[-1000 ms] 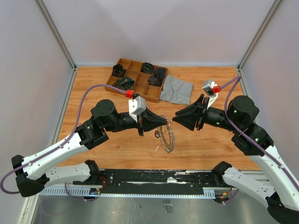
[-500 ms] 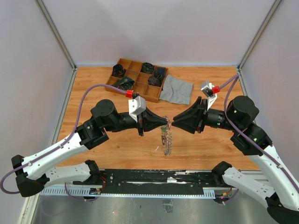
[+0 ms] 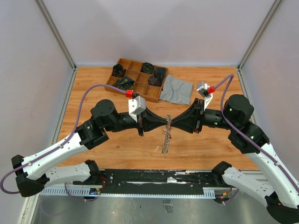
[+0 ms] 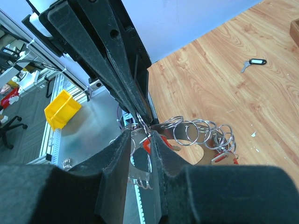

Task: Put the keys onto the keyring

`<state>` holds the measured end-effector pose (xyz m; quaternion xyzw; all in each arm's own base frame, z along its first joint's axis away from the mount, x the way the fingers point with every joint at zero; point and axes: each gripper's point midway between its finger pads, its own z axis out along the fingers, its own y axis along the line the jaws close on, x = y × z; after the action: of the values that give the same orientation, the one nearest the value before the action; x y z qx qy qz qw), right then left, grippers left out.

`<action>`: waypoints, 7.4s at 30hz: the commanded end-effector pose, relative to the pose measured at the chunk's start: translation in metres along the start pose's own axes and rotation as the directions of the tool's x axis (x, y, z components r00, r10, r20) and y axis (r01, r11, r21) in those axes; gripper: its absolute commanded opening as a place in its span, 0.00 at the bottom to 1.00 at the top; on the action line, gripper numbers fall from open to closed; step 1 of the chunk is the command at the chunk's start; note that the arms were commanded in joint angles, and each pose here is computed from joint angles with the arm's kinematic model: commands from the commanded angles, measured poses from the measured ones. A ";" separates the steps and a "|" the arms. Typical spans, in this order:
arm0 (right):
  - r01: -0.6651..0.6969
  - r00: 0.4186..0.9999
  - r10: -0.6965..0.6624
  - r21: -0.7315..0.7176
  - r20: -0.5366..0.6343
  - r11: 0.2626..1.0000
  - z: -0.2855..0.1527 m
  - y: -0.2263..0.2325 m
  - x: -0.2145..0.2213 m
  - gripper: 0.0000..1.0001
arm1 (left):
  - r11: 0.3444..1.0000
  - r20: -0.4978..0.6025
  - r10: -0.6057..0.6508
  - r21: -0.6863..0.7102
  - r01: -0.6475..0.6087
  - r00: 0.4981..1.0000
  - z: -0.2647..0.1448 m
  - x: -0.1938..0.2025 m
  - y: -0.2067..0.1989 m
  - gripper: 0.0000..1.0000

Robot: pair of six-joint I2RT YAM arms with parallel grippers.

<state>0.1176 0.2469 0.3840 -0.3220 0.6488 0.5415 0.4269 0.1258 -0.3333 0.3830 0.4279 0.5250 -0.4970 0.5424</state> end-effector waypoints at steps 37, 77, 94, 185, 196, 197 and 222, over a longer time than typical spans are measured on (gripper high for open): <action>0.036 0.999 -0.036 0.087 -0.006 0.996 -0.010 -0.007 -0.008 0.01 | 0.999 0.111 0.041 0.016 -0.043 0.993 -0.002 -0.036 -0.007 0.01; -0.037 0.990 0.047 0.081 -0.133 0.996 0.002 -0.019 0.012 0.01 | 0.998 0.102 0.036 0.050 -0.041 0.994 0.001 -0.034 -0.011 0.00; 0.005 0.997 0.001 0.076 -0.074 0.997 0.006 -0.020 -0.002 0.01 | 0.997 0.095 0.031 0.068 -0.038 0.995 0.003 -0.031 -0.014 0.00; 0.300 0.953 -0.277 0.470 -0.119 0.830 -0.036 -0.097 0.009 0.66 | 0.821 -0.153 -0.288 -0.548 0.161 0.945 -0.069 0.105 0.065 0.00; 0.288 0.957 -0.245 0.460 -0.153 0.840 -0.034 -0.102 0.023 0.67 | 0.808 -0.395 -0.394 -0.580 0.108 0.829 -0.042 0.203 0.083 0.01; 0.286 0.958 -0.242 0.462 -0.154 0.840 -0.034 -0.102 0.025 0.67 | 0.813 -0.408 -0.390 -0.574 0.101 0.826 -0.034 0.207 0.087 0.00; 0.288 0.957 -0.240 0.620 -0.162 0.729 -0.055 -0.150 0.069 0.96 | 0.765 -0.298 -0.471 -0.606 0.217 0.830 0.001 0.217 0.170 0.74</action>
<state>0.1985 0.1664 0.2532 -0.2767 0.7740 0.2163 0.5268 0.2651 -0.3493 0.1207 0.2990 0.8402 -0.2741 0.3598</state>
